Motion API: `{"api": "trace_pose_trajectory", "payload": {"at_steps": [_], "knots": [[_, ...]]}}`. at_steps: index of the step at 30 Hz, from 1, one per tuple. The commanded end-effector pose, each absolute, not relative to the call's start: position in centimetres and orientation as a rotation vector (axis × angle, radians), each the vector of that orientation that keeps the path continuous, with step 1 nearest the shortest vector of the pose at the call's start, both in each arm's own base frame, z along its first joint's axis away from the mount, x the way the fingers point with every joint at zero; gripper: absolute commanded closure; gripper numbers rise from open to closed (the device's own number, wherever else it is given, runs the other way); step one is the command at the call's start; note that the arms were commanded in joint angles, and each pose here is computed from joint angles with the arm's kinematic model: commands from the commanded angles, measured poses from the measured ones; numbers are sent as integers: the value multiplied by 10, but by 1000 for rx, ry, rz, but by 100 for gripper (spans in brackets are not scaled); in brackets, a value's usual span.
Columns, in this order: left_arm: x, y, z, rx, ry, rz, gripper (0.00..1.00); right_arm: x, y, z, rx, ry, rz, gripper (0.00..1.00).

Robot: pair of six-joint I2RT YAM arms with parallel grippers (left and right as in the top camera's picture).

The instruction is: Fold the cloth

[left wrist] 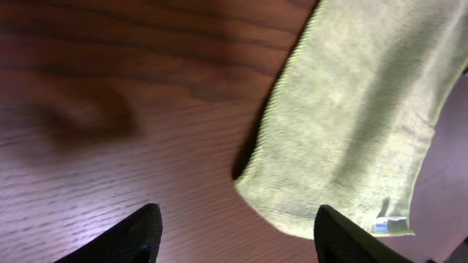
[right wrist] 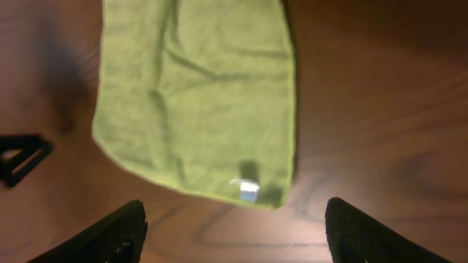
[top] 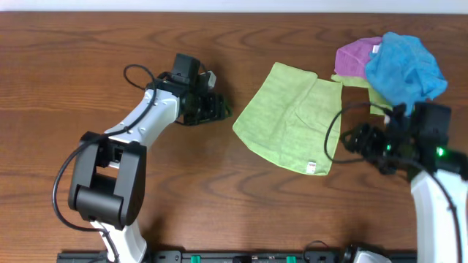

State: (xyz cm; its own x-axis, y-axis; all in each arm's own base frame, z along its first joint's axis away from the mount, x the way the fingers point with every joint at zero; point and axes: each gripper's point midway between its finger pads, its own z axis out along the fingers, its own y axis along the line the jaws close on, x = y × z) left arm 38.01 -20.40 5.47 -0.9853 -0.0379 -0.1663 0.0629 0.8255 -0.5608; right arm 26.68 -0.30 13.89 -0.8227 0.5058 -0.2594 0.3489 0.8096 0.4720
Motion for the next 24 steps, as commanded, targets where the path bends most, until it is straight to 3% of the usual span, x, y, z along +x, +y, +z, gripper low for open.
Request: {"api": "trace_pose_trajectory", "payload": {"at_steps": [1, 24], "knots": [[383, -217, 50, 80, 2824, -935, 32, 255, 16, 144, 659, 2573, 738, 22], [371, -254, 14, 154, 2866, -1008, 38, 237, 28, 153, 657, 2542, 794, 21]]}}
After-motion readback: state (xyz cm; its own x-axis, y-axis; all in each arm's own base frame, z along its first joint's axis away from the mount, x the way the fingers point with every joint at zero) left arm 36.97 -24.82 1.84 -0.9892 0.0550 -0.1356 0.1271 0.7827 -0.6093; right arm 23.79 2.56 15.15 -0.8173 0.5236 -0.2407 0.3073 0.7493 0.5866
